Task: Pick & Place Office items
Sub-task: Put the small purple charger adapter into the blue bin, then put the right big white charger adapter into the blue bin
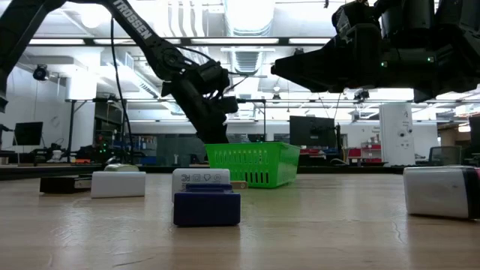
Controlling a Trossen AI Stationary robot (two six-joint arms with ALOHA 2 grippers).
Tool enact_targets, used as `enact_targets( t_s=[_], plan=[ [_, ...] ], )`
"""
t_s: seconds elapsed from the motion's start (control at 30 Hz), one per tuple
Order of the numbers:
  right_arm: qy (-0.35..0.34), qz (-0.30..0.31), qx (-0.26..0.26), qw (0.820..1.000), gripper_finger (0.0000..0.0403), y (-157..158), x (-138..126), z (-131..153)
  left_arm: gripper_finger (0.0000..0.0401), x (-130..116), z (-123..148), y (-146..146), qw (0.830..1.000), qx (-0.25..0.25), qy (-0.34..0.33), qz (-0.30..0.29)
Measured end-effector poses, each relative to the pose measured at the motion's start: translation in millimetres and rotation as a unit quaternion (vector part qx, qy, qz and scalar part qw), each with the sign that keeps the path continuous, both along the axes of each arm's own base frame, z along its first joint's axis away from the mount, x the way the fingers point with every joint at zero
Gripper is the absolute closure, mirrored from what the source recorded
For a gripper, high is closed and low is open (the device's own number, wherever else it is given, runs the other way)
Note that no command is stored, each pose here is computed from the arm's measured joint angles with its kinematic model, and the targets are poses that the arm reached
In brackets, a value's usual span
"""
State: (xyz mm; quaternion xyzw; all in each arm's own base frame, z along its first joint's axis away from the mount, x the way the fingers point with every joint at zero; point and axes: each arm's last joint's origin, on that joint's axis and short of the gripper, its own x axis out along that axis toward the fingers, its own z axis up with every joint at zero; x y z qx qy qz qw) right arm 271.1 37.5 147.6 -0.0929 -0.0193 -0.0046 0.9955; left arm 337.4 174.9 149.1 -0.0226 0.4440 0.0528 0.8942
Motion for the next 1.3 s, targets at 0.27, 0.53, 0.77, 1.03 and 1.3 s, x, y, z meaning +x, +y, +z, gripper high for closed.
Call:
enact_targets(
  t_s=[0.27,0.53,0.77,1.03,1.3],
  plan=[
    [0.003,0.0,0.001,1.0,0.0172,0,0,-1,0.0217,5,6,-5,1.0,0.012,-0.009,-0.019],
    [0.003,0.0,0.001,1.0,0.0172,0,0,-1,0.0215,12,18,-2,0.999,0.024,-0.026,-0.024],
    [0.004,0.0,0.0,1.0,0.0172,0,0,-1,0.0214,12,40,-6,0.996,0.051,-0.051,-0.044],
    [0.006,0.0,0.0,1.0,0.0172,0,-1,-2,0.0214,-7,62,-22,0.99,0.062,-0.108,-0.065],
    [0.007,0.001,0.0,1.0,0.0172,0,-1,-2,0.0214,-42,71,-45,0.975,0.058,-0.19,-0.103]
  ],
)
